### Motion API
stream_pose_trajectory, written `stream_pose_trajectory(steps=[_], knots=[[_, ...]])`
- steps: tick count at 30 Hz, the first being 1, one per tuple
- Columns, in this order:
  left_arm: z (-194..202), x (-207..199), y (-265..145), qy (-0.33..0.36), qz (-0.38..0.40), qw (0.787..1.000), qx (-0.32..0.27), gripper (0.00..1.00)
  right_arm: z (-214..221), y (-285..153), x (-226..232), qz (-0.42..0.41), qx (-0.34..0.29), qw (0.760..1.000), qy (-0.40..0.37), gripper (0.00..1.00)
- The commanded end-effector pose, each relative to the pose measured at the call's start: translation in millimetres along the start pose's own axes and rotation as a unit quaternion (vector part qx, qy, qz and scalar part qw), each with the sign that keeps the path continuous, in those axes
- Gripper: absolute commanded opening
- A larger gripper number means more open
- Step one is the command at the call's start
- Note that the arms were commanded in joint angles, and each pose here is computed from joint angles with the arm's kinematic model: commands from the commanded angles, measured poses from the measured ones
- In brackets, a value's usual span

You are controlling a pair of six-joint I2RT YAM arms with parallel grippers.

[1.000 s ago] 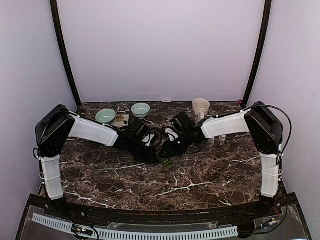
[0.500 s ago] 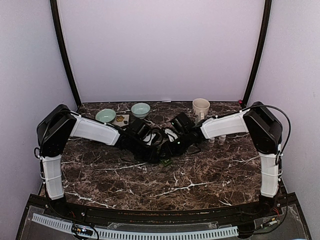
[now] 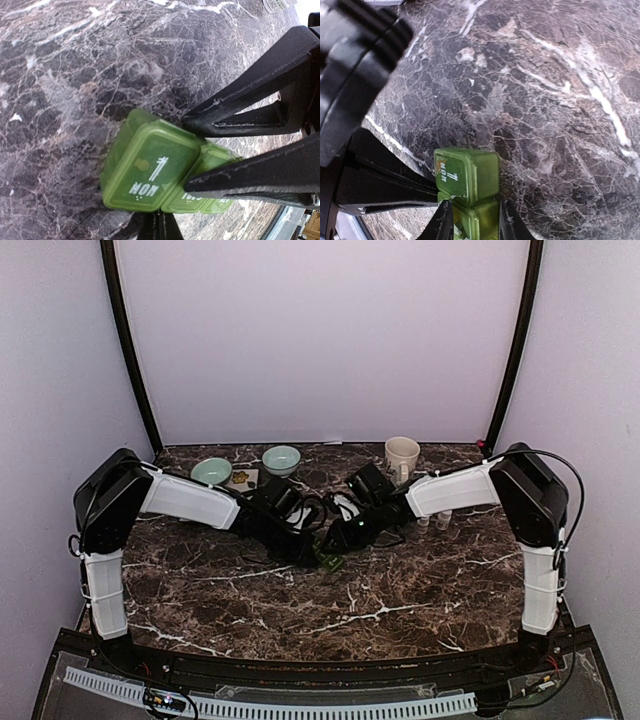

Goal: Sort the pills into containers
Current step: Close the lid of the pill container on the pill container.

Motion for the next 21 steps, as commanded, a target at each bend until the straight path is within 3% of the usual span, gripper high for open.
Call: stream_pose_trajectory(steps=[1, 3, 12, 21], knots=[[-9.6, -4.8, 9.8, 0.017, 0.005, 1.000, -0.021, 0.00, 69.1, 33.0, -5.6, 0.005, 0.128, 0.991, 0.038, 0.23], [-10.0, -4.4, 9.3, 0.017, 0.003, 1.000, -0.021, 0.00, 68.5, 32.2, -4.9, 0.003, 0.124, 0.991, 0.043, 0.24], [-14.7, -0.7, 7.3, 0.007, -0.004, 0.999, -0.034, 0.00, 57.2, 20.8, -4.0, 0.024, 0.097, 0.993, 0.056, 0.47], [-21.4, 1.5, 7.8, 0.001, -0.009, 0.999, -0.043, 0.00, 36.3, -9.5, -0.6, 0.042, 0.042, 0.997, 0.051, 0.50]])
Point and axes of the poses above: each gripper's point midway between its finger pads, its own y axis out along the fingers, its own x axis along the line the jaws close on, z = x × y, the point moved 8 cm from there along -y, back along the fingers, and after that the axes turned 11 degrees about -y, right-handed, at the moved point
